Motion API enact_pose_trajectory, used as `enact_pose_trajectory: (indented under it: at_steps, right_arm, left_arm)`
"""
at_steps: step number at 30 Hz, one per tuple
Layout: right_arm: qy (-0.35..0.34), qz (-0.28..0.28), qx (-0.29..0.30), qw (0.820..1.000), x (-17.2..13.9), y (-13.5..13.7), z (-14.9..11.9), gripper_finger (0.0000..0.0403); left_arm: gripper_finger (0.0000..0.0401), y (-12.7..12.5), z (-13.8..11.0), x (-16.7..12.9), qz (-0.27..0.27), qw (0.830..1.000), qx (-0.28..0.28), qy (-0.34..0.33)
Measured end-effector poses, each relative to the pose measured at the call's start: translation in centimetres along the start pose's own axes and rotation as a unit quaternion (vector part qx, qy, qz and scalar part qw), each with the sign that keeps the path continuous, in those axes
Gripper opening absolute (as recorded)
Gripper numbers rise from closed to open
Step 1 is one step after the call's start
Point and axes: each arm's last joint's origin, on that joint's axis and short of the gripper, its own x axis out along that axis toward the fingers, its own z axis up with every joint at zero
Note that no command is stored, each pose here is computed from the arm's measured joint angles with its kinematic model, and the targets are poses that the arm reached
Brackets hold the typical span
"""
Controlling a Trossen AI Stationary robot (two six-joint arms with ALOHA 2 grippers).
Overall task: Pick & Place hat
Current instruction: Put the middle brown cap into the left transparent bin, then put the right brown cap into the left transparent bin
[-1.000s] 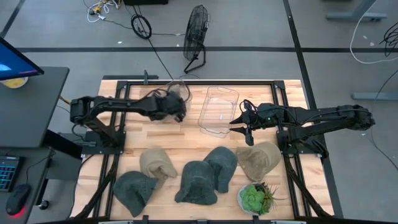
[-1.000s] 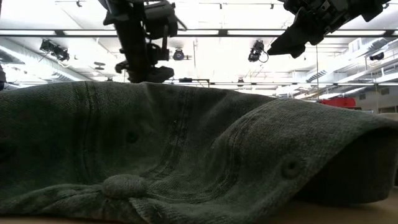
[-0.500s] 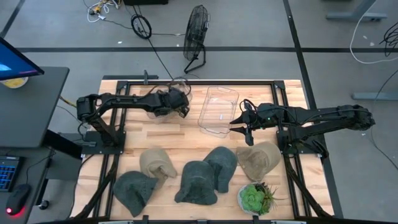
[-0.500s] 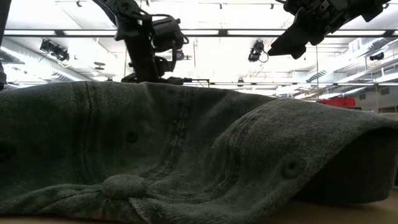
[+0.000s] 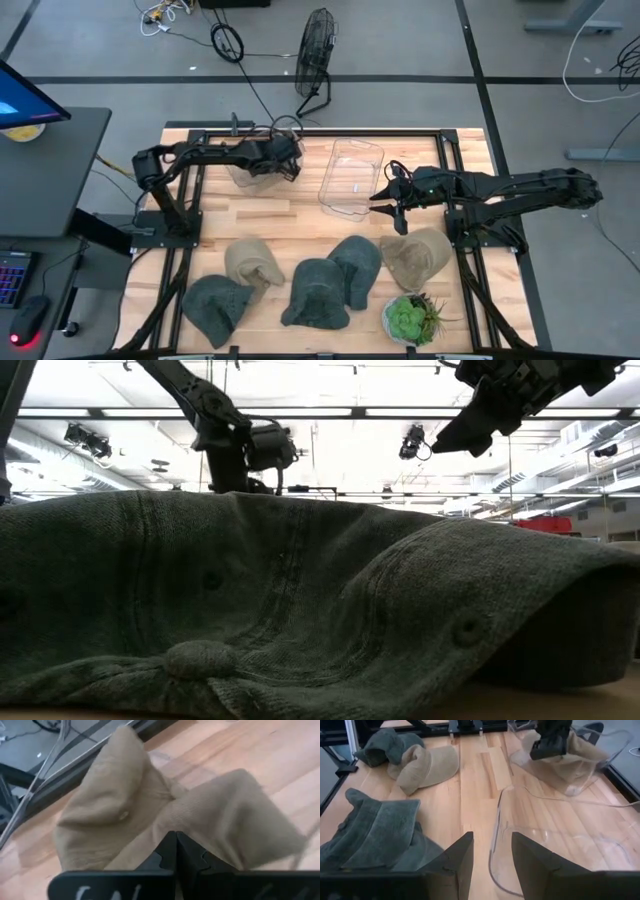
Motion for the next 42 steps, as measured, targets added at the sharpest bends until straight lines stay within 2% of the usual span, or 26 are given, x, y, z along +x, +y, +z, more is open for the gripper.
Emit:
enact_pose_trajectory:
  at_steps: [9,12,15,17,22,24,32,38,42]
  right_arm:
    - [0.034,0.018,0.003,0.999,1.2,0.8,-0.7,0.0139]
    - [0.054,0.06,-0.002,0.997,1.1,1.5,-1.0,0.0139]
    - [0.101,0.107,0.018,0.989,0.6,2.2,-1.4,0.0139]
    - [0.152,0.109,0.05,0.981,0.1,2.6,-1.8,0.0139]
    - [0.273,0.072,0.122,0.952,-0.7,3.0,-3.9,0.0139]
    - [0.303,0.048,0.137,0.942,-0.6,3.1,-4.4,0.0139]
    - [0.369,0.002,0.124,0.921,1.3,3.5,-5.8,0.0159]
    - [0.414,-0.059,0.1,0.903,3.4,3.3,-7.3,0.0192]
    - [0.441,-0.052,0.1,0.89,4.6,3.5,-8.1,0.0201]
  left_arm:
    - [0.0003,-1.0,-0.2,-8.4,-0.089,0.99,0.046,-0.096]
    - [0.0003,-1.4,-0.8,-10.8,-0.117,0.982,0.084,-0.126]
    - [0.0009,-1.8,-1.5,-12.8,-0.143,0.974,0.105,-0.145]
    - [0.0017,-2.4,-2.1,-13.6,-0.157,0.969,0.118,-0.152]
    - [0.0045,-3.5,-3.2,-14.6,-0.149,0.955,0.187,-0.176]
    - [0.0062,-3.6,-3.2,-14.7,-0.149,0.952,0.195,-0.18]
    - [0.0123,-3.7,-3.0,-14.8,-0.152,0.952,0.188,-0.19]
    - [0.013,-3.6,-3.1,-14.8,-0.151,0.952,0.19,-0.187]
    - [0.0127,-3.6,-3.2,-14.7,-0.148,0.952,0.194,-0.183]
